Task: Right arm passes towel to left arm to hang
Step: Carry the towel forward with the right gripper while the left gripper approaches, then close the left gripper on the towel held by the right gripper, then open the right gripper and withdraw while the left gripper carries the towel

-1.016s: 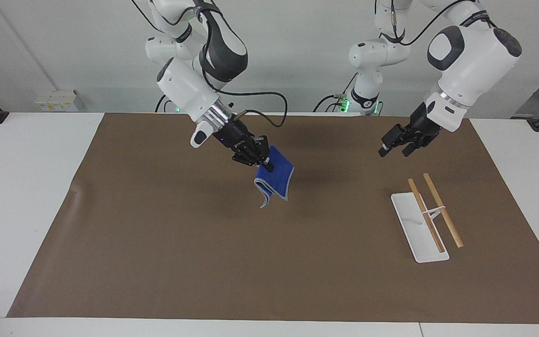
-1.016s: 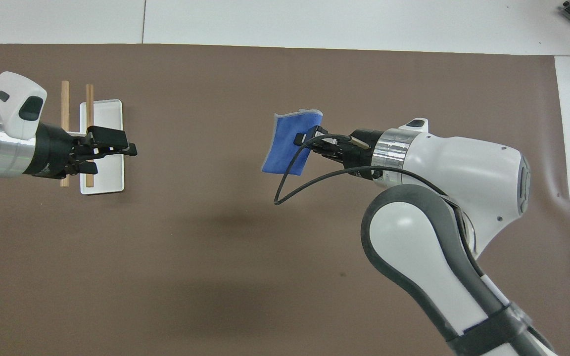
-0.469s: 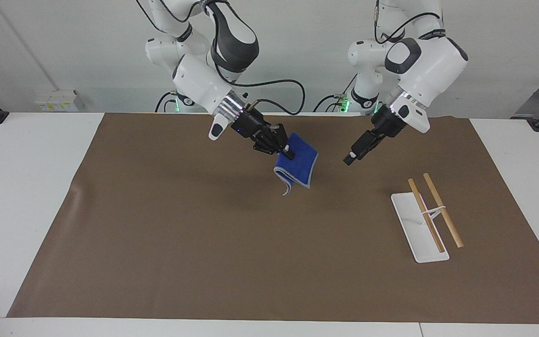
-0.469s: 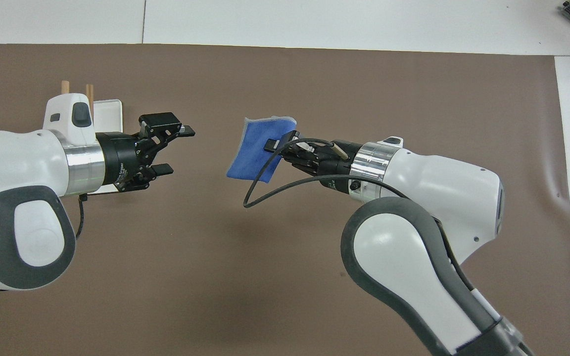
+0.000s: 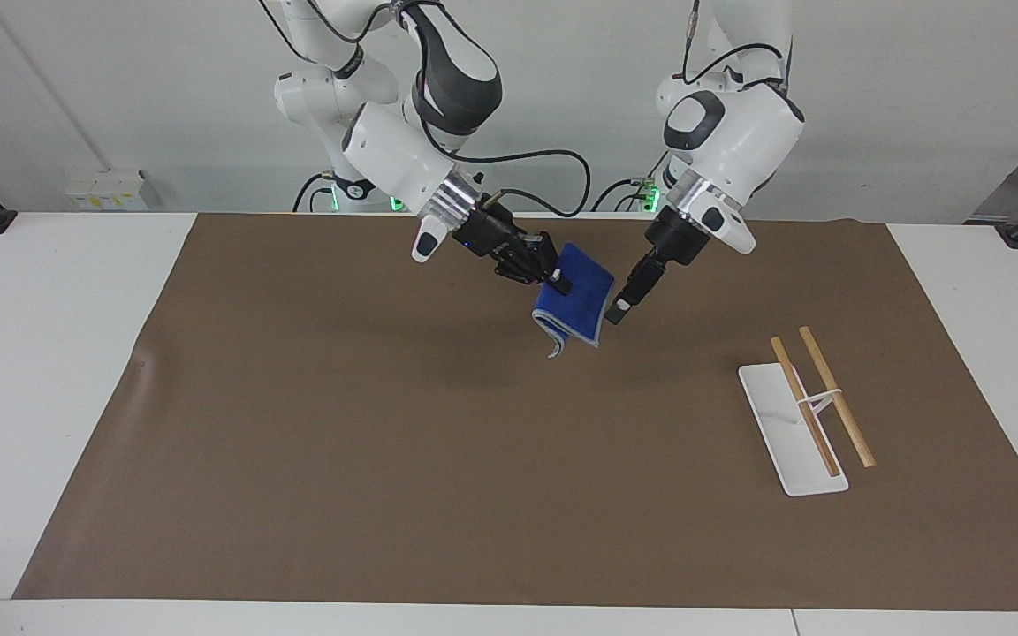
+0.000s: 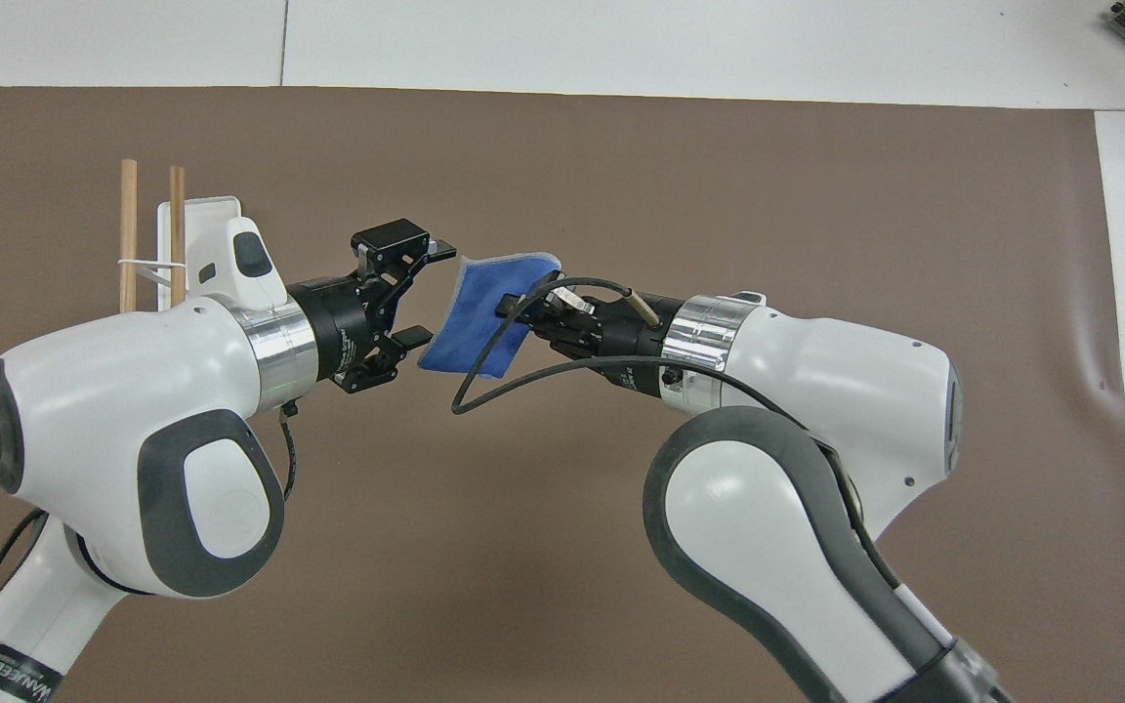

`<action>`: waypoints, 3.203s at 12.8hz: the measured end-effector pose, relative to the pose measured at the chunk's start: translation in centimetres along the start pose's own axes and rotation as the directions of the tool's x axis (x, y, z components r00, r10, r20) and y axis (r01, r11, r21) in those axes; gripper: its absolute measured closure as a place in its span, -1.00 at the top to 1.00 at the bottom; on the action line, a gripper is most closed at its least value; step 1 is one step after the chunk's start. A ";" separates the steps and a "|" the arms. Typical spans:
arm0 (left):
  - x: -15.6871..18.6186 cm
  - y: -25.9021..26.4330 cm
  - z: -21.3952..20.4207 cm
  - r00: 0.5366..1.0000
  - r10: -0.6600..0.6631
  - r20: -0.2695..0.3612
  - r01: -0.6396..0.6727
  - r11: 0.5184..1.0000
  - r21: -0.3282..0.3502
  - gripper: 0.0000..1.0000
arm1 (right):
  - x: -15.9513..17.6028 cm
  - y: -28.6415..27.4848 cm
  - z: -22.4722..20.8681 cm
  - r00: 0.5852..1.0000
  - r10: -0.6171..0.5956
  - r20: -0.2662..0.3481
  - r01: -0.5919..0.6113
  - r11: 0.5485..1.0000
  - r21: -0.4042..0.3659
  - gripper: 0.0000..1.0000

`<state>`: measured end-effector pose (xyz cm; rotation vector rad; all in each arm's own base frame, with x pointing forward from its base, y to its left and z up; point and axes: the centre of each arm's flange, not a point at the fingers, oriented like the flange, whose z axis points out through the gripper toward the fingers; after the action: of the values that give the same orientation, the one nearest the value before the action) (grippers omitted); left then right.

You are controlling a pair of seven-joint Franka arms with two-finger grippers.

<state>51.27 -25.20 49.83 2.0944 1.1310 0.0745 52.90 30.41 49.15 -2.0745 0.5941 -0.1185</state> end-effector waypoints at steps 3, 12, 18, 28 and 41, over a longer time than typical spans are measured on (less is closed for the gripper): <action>0.0 0.0 0.1 1.000 -0.010 0.001 0.010 1.000 -0.001 1.00 | 0.0 0.0 0.0 1.000 0.002 0.001 -0.002 1.000 0.000 -0.90; -0.3 -1.1 0.9 0.998 0.001 0.069 -0.007 0.996 0.087 1.00 | 0.0 0.0 0.0 1.000 0.003 0.001 -0.003 1.000 0.000 -0.90; -1.0 -1.1 0.1 0.993 0.026 0.113 -0.040 0.992 0.122 1.00 | 0.0 0.0 0.0 1.000 0.003 0.001 -0.003 1.000 0.000 -0.90; -1.5 -0.5 -0.7 0.994 -0.050 0.102 0.039 0.993 0.113 0.02 | 0.0 -0.1 -0.1 1.000 0.002 -0.001 -0.002 1.000 0.002 -0.90; 3.7 -0.6 -2.8 0.989 0.135 0.058 -0.139 0.988 0.065 -0.96 | 2.1 2.9 -1.6 0.999 -0.018 -0.031 0.016 0.997 -0.079 0.02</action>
<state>52.08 -20.60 50.44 2.2207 0.9698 0.0452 53.20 26.93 47.32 -2.1581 0.6093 -0.1402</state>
